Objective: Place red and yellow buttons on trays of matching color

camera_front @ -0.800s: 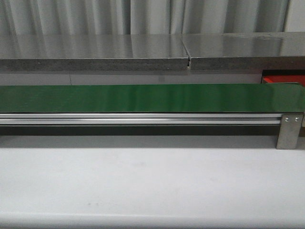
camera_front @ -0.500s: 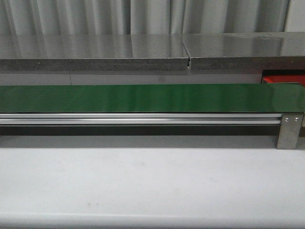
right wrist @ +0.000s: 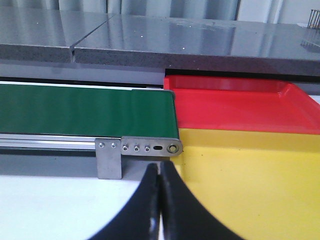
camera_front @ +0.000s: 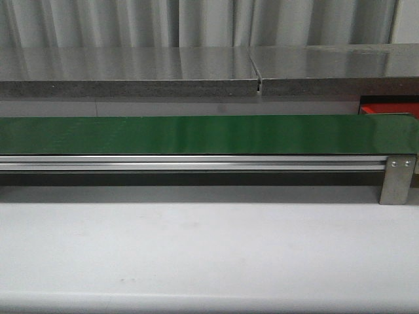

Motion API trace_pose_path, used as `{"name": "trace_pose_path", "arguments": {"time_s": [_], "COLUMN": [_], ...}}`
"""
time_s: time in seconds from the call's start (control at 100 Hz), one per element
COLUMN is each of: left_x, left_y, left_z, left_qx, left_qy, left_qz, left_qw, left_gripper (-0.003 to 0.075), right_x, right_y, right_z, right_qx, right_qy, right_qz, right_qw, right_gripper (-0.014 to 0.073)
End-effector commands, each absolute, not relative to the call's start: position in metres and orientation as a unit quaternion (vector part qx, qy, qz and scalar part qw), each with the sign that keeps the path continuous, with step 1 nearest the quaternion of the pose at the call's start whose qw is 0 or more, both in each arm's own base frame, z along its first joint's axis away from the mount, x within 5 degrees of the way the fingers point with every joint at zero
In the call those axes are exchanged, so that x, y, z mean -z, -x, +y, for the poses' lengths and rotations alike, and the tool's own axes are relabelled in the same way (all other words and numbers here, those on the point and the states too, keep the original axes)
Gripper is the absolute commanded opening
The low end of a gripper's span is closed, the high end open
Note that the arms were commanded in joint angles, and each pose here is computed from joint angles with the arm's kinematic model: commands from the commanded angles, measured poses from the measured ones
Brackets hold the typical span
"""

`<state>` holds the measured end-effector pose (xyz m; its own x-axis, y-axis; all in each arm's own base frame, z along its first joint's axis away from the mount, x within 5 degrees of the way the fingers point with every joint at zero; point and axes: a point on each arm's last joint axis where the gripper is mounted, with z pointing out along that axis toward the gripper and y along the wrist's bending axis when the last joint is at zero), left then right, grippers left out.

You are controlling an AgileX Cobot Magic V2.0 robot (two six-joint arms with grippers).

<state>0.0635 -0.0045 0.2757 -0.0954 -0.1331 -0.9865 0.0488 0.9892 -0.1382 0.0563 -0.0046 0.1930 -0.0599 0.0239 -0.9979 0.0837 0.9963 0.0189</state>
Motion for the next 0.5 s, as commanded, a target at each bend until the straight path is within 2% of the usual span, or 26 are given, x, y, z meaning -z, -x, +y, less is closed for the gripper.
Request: {"name": "trace_pose_path", "arguments": {"time_s": [0.0,0.15,0.3,0.49], "left_x": [-0.309,-0.331,-0.345,-0.338], "left_y": [-0.076,-0.102,-0.125,-0.142], "left_z": [-0.006,-0.009,-0.01,-0.011], "left_qx": [0.079,0.076,0.08,0.078], "left_qy": [0.035,0.032,0.036,0.038], "left_qz": [0.757,0.819,0.829,0.843], "left_qw": [0.647,0.567,0.552,0.53], "left_gripper": [-0.002,-0.002,-0.002,-0.002], "right_x": [-0.209,-0.209,-0.209,-0.209], "right_y": [-0.054,-0.054,-0.054,-0.054], "right_z": [-0.004,-0.004,-0.004,-0.004], "right_qx": [0.026,0.026,0.026,0.026], "right_qy": [-0.03,-0.03,-0.03,-0.03], "right_qz": [0.685,0.685,0.685,0.685], "right_qw": [0.727,0.727,0.727,0.727], "right_gripper": [-0.0118,-0.0118,-0.0118,-0.0118]}}
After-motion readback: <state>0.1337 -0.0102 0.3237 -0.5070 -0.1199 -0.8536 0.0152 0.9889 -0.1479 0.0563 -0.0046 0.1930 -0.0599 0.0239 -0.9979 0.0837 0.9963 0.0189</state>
